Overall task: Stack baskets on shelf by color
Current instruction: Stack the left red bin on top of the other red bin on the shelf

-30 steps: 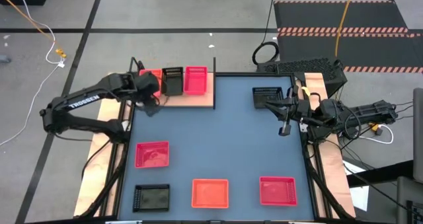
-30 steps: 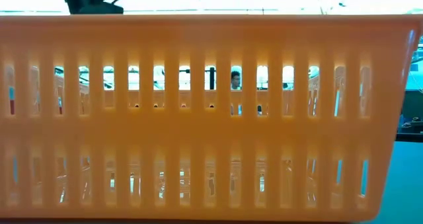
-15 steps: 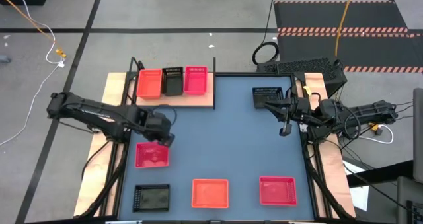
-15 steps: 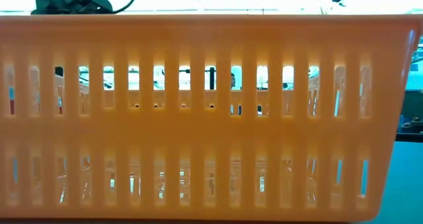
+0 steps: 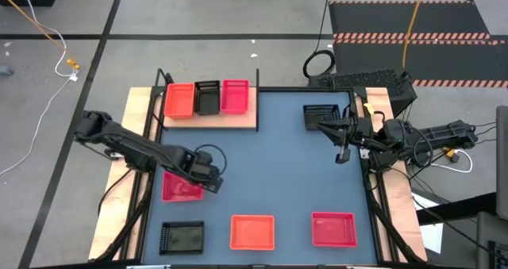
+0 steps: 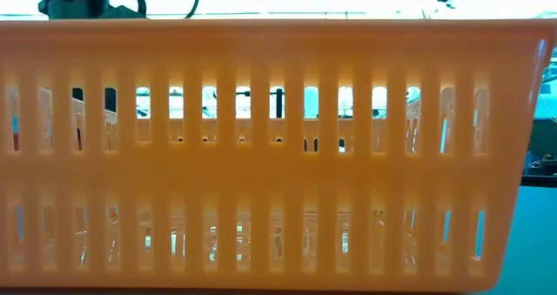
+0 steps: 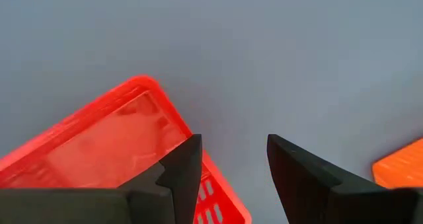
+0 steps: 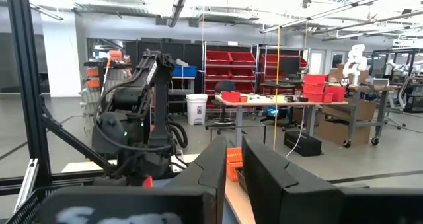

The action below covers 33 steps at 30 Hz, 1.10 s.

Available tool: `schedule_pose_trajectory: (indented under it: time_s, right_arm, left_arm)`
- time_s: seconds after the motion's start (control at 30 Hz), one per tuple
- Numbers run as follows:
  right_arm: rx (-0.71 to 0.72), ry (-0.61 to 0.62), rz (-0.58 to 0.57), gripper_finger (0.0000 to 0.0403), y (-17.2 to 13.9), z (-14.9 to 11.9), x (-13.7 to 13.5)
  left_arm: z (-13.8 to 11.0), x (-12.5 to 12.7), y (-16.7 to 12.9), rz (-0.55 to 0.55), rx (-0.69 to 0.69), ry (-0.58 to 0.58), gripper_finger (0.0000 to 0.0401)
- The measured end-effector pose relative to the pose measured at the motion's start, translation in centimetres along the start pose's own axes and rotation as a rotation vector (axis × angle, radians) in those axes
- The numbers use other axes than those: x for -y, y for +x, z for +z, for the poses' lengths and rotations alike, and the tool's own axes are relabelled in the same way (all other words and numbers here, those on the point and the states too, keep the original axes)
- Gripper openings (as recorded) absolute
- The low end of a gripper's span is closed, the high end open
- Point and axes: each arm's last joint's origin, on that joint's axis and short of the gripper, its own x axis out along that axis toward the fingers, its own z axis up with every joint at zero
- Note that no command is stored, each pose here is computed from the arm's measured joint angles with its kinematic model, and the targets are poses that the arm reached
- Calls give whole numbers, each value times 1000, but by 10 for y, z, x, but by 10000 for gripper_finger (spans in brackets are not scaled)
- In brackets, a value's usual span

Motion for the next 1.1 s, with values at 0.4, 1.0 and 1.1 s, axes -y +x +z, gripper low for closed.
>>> schedule_pose_trajectory:
  time_s: [0.4, 1.0, 1.1]
  right_arm:
    - [-2, -7, 0, 45, 0, 0, 0]
    - [-2, -13, 0, 45, 0, 0, 0]
    - [-2, -14, 0, 45, 0, 0, 0]
  left_arm:
    - [-3, 2, -3, -13, -65, 14, 172]
    - [-3, -11, 3, 203, -20, 12, 166]
    - [-3, -7, 10, 197, -30, 36, 146]
